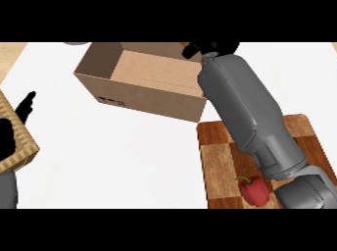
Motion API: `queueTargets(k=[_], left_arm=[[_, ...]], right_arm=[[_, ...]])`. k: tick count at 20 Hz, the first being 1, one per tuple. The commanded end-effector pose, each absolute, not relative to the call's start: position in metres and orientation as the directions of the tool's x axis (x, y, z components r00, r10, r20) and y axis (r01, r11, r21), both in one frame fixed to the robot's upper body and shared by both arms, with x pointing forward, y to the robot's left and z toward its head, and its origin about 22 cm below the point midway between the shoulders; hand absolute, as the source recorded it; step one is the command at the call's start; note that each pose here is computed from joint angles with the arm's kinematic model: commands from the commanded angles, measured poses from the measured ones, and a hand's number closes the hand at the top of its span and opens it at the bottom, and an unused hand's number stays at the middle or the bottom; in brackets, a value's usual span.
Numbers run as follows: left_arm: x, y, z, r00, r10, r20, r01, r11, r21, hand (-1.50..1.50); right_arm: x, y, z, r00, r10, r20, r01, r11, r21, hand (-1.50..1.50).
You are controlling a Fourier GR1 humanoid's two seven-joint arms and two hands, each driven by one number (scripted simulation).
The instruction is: Pick the croissant from the cutting board and place it in the cardboard box
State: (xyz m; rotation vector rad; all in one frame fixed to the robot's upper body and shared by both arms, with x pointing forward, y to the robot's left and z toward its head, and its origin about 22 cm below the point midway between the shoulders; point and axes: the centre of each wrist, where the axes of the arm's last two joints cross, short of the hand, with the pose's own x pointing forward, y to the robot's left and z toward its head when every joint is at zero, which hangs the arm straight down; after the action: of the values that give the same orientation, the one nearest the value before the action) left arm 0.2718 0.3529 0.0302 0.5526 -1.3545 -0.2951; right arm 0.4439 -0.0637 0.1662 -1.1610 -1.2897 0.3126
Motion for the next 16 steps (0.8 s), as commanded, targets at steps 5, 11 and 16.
queueTargets(k=[5,11,16], left_arm=[[0.294,0.338,0.046,0.145,-0.51,0.848,-0.176,0.83,0.529,0.0],[0.281,0.344,0.036,0.152,-0.514,0.844,-0.159,0.83,0.534,0.0],[0.272,0.346,0.036,0.146,-0.527,0.837,-0.168,0.821,0.546,0.0]], right_arm=[[0.455,-0.075,0.138,0.438,0.582,0.686,0.43,0.534,-0.728,-1.5],[0.454,-0.086,0.113,0.404,0.561,0.723,0.447,0.568,-0.691,-1.5],[0.459,-0.103,0.117,0.294,0.594,0.749,0.557,0.53,-0.639,-1.5]])
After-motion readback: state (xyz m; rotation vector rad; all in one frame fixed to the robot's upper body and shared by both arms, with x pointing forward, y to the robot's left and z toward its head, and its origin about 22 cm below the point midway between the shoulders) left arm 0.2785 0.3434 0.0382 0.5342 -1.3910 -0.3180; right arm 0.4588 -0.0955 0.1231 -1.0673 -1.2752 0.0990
